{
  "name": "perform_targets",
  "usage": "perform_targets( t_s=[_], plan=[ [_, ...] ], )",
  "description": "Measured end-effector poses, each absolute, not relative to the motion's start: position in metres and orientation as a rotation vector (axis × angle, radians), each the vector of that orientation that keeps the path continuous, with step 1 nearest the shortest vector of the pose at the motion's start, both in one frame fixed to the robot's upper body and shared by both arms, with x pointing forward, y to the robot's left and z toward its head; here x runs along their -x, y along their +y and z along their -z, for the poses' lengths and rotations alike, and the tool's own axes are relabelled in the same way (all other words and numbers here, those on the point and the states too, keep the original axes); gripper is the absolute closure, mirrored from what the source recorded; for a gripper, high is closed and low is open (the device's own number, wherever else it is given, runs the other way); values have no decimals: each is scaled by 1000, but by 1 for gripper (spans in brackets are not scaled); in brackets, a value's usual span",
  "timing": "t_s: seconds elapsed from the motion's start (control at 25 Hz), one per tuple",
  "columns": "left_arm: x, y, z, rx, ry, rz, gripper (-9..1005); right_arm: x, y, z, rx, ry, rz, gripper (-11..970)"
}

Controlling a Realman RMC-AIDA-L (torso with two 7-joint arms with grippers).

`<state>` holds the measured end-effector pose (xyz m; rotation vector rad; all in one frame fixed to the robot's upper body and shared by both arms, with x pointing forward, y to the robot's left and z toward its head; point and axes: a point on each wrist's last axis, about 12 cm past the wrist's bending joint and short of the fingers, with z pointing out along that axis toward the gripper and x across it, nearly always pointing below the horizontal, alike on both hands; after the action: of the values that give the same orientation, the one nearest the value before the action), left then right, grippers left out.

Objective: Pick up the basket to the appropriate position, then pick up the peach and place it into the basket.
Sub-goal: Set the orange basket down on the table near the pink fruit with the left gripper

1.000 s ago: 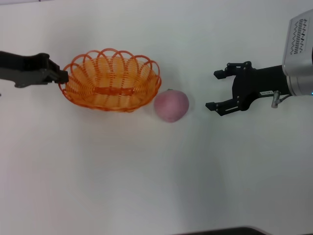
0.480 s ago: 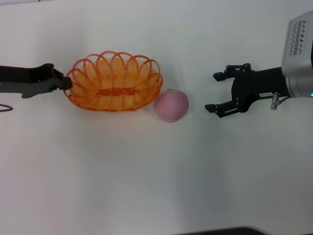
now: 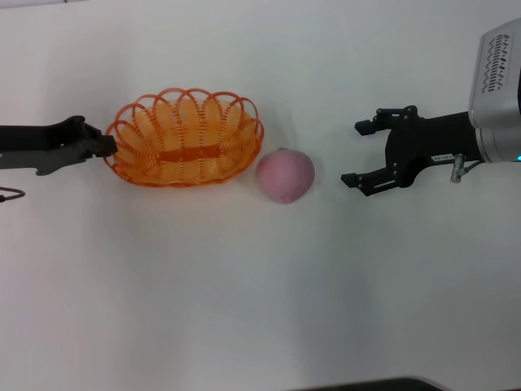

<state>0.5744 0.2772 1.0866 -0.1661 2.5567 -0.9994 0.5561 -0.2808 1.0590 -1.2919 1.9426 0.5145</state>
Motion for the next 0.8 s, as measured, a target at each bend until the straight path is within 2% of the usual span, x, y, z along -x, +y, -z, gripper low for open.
perform_targets(
  t_s=[0.8],
  plan=[
    [-572, 273, -1082, 201, 2519, 1040, 947, -556, -280, -1059, 1302, 1941, -515, 12]
  ],
)
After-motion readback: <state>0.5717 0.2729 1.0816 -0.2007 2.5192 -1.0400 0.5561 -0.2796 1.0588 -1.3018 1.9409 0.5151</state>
